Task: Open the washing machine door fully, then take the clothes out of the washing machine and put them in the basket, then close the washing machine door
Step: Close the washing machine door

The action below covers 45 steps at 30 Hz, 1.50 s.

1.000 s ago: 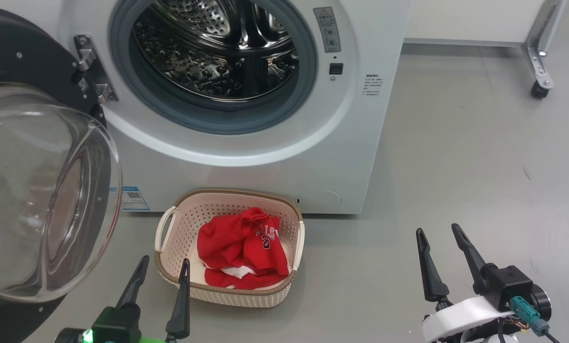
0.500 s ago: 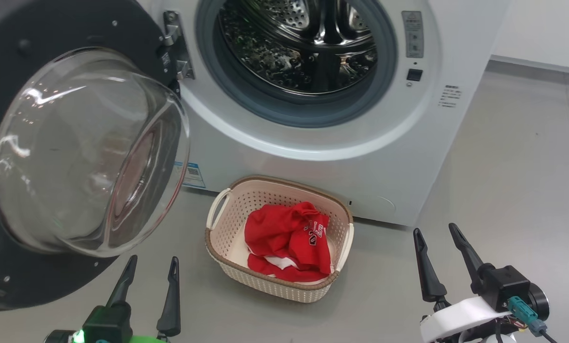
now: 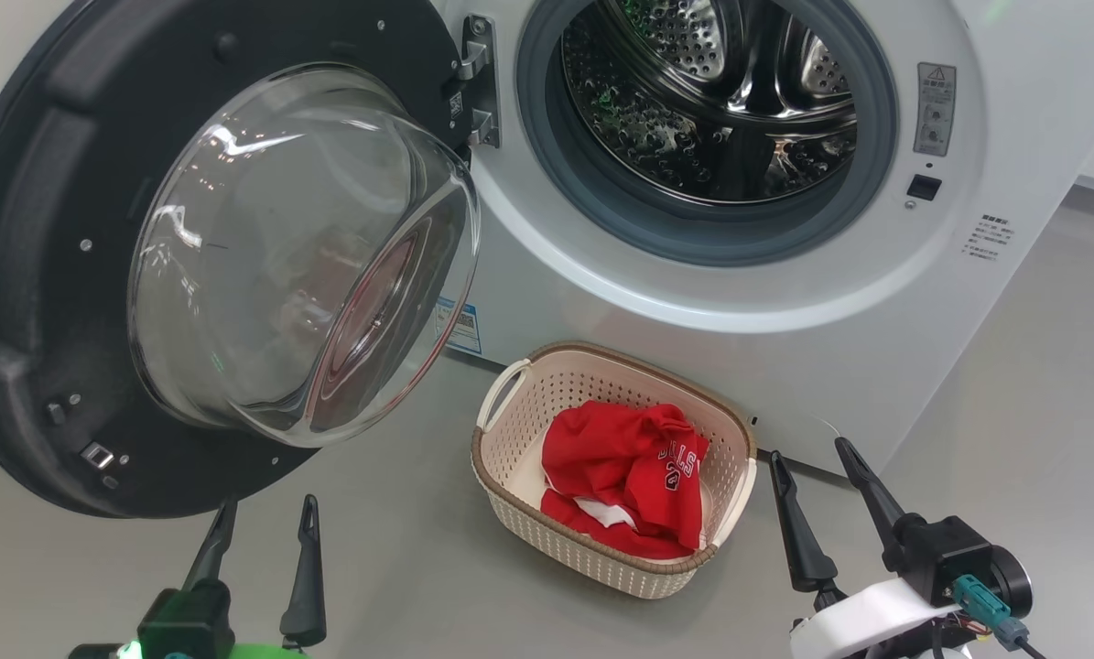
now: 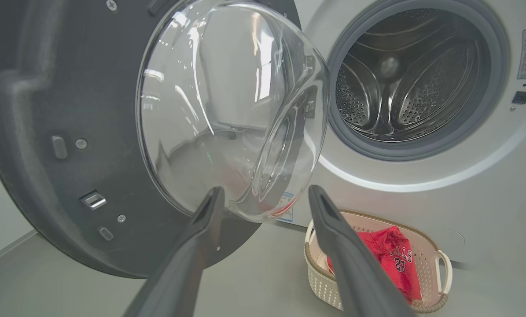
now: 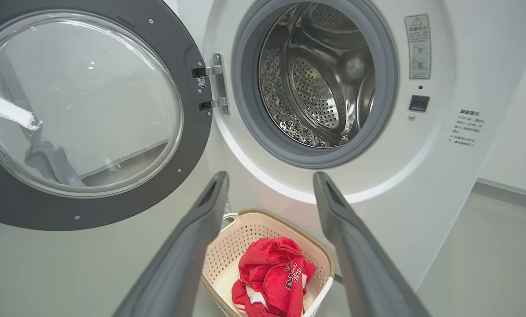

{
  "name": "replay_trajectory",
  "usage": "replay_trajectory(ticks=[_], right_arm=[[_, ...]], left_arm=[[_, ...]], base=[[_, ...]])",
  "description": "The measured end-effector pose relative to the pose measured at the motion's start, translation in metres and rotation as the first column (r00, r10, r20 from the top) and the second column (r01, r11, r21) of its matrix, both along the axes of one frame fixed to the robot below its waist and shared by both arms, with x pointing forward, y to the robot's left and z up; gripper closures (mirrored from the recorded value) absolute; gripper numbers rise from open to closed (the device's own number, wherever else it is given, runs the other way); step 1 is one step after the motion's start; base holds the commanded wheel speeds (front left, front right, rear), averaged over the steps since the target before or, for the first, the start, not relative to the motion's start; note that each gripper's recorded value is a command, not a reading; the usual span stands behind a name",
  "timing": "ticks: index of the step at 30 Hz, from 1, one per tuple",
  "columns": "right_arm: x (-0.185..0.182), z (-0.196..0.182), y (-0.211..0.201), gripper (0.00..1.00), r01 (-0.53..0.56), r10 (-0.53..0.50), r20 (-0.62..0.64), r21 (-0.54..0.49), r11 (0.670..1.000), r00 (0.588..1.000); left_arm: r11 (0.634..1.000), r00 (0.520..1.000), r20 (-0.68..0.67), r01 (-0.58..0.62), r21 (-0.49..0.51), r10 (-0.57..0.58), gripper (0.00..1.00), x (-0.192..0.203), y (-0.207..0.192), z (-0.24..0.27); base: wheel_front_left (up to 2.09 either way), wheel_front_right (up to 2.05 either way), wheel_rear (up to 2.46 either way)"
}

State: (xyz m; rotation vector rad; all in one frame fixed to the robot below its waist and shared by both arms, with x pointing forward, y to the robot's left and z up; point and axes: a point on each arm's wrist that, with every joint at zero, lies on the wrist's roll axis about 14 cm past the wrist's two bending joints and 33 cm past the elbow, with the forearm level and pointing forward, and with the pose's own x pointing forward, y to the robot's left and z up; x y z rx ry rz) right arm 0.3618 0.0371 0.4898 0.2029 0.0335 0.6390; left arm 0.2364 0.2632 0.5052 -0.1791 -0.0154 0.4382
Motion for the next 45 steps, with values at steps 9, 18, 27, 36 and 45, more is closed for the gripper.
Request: replay_trajectory(ticks=[9, 18, 27, 36, 45], right_arm=[[-0.006, 0.002, 0.009, 0.0, -0.031, 0.031, 0.006, -0.005, 0.999, 0.999], [-0.007, 0.002, 0.01, 0.0, -0.036, 0.036, 0.007, -0.006, 0.999, 0.999], [-0.007, 0.002, 0.011, 0.0, -0.038, 0.038, 0.006, -0.009, 0.999, 0.999], [-0.007, 0.001, 0.013, 0.0, -0.041, 0.041, 0.0, 0.0, 0.999, 0.999], [-0.002, -0.003, 0.014, 0.0, -0.036, 0.036, -0.026, 0.019, 0.999, 0.999]], left_arm=[[1.0, 1.0, -0.002, -0.03, -0.008, 0.03, 0.0, -0.011, 0.004, -0.001], [1.0, 1.0, -0.001, -0.03, -0.009, 0.03, 0.65, -0.011, 0.004, 0.0], [0.999, 1.0, 0.004, -0.029, -0.018, 0.029, 1.0, -0.012, 0.004, 0.002], [0.954, 0.981, 0.185, -0.003, -0.3, 0.061, 1.0, -0.013, 0.01, 0.021], [0.758, 0.81, 0.534, 0.185, -0.625, 0.243, 1.0, -0.02, 0.024, 0.079]], base=[[0.0, 0.0, 0.0], [0.0, 0.0, 0.0], [0.0, 0.0, 0.0], [0.0, 0.0, 0.0], [0.0, 0.0, 0.0]])
